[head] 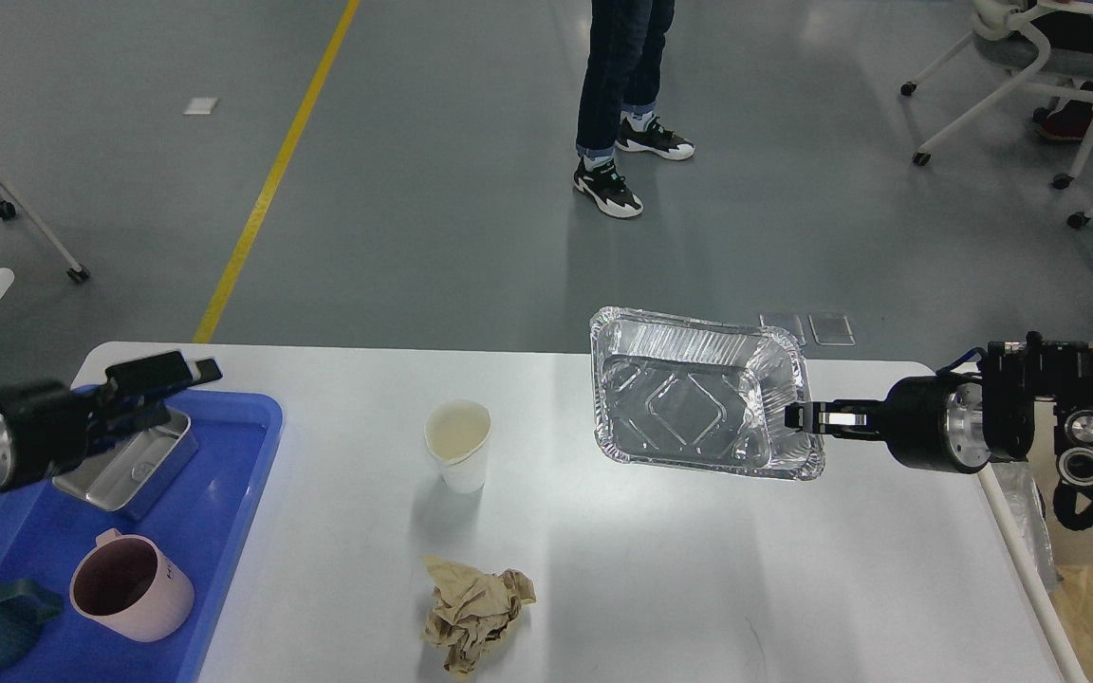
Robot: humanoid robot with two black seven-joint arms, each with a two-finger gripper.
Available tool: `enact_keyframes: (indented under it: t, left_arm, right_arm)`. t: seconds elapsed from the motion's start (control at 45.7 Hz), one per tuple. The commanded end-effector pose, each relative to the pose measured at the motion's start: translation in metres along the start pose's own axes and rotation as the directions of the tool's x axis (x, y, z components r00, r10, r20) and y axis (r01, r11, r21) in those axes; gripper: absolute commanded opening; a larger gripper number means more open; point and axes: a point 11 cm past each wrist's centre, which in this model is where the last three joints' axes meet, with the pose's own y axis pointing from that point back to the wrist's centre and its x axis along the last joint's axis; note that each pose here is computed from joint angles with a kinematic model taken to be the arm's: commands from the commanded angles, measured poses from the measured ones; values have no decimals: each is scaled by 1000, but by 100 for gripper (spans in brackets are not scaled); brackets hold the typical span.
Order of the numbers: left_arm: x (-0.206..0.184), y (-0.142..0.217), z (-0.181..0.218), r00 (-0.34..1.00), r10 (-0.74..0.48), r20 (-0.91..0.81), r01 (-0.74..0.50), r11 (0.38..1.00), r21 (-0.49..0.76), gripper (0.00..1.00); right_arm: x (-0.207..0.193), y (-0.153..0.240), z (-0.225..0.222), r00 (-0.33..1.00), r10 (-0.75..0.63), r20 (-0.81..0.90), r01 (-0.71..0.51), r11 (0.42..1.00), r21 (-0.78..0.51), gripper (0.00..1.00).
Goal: Tidy desktop
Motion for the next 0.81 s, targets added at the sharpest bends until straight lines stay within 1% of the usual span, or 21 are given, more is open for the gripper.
enact_keyframes:
  t: [0.0, 0.153, 0.219, 0.263, 0.372, 0.394, 0.503, 0.635, 0.7, 0.788]
  left_arm:
    - [-6, 52, -5, 997, -46, 59, 42, 997, 64, 97]
    - [-9, 113, -12, 990, -115, 79, 100, 979, 178, 97]
    - [-1, 144, -16, 992, -101, 74, 78, 961, 265, 97]
    - [11, 162, -13, 993, -82, 83, 54, 954, 296, 97]
    - [31, 190, 10, 989, -107, 99, 73, 953, 294, 97]
    - [39, 194, 23, 986, -109, 122, 71, 958, 279, 97]
    - [57, 187, 48, 977, -80, 195, 33, 972, 232, 97]
    - [63, 162, 56, 965, -105, 239, 43, 967, 252, 97]
    - [64, 146, 56, 959, -132, 251, 62, 961, 269, 97]
    - [64, 112, 60, 945, -185, 271, 110, 957, 270, 97]
  right_arm:
    - [5, 3, 0, 1000, 16, 3, -16, 1000, 1, 0]
    - [6, 5, -1, 999, 20, 26, -20, 1000, 15, 0]
    - [8, 6, -1, 999, 27, 28, -28, 999, 18, 0]
    - [10, 7, -1, 999, 34, 27, -34, 999, 21, 0]
    - [13, 10, 0, 999, 42, 27, -43, 999, 19, 0]
    - [13, 9, 0, 999, 41, 27, -41, 999, 21, 0]
    - [10, 9, -1, 999, 36, 29, -37, 999, 22, 0]
    - [10, 15, 0, 999, 39, 24, -39, 999, 19, 0]
    - [10, 15, 0, 999, 41, 23, -41, 999, 20, 0]
    - [10, 16, 0, 999, 41, 23, -42, 999, 19, 0]
